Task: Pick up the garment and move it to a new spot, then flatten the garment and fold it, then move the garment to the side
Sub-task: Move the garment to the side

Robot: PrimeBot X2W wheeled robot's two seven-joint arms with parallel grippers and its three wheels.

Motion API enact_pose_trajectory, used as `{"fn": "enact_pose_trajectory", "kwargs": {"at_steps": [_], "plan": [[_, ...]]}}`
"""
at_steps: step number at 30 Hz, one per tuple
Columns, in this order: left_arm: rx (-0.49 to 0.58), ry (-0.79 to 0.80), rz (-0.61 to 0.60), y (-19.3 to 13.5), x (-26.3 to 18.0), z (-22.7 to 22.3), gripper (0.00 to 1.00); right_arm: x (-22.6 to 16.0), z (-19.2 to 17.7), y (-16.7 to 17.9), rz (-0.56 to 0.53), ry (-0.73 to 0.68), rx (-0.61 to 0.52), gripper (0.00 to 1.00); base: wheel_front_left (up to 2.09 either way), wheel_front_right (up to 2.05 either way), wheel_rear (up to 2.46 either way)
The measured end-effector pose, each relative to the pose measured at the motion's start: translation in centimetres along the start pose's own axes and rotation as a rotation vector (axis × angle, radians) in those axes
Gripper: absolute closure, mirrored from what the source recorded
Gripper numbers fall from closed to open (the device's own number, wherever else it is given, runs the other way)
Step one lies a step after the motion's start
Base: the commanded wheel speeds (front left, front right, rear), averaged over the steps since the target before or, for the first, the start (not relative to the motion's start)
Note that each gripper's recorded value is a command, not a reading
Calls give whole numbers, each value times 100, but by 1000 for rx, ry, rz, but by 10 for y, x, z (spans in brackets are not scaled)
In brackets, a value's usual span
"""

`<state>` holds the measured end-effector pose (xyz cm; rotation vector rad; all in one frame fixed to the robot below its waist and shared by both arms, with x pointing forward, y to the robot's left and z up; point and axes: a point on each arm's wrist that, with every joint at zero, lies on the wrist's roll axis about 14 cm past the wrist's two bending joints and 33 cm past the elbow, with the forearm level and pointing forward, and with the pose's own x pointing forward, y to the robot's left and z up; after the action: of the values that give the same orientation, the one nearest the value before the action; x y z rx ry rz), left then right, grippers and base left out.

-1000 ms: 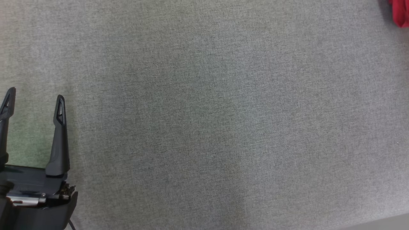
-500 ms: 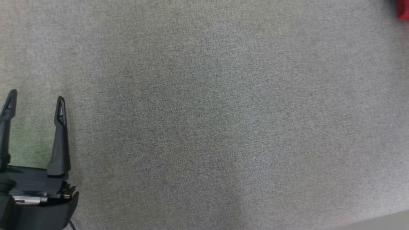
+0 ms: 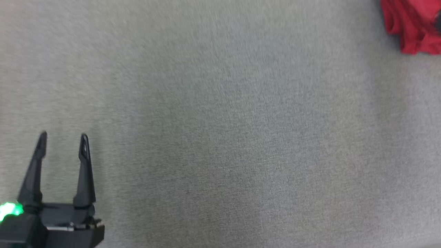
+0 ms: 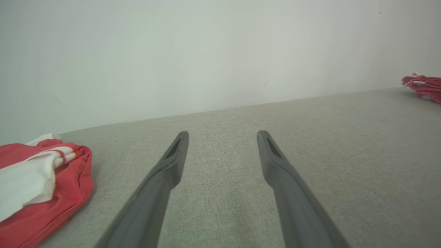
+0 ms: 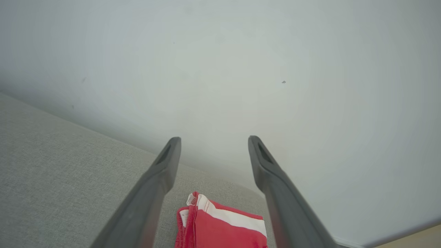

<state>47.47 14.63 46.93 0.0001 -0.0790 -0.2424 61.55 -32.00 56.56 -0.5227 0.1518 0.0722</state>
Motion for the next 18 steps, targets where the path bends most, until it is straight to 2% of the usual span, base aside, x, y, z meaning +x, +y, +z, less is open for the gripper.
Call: {"fn": "enact_pose_trajectory", "kwargs": {"at_steps": [10,18], "plan": [[-12,-5,95,11,-48,29,0,-42,26,59,80,-154,160,0,0,0,0],[-7,-34,171,24,-87,51,0,-75,26,112,144,-214,298,0,0,0,0]]}}
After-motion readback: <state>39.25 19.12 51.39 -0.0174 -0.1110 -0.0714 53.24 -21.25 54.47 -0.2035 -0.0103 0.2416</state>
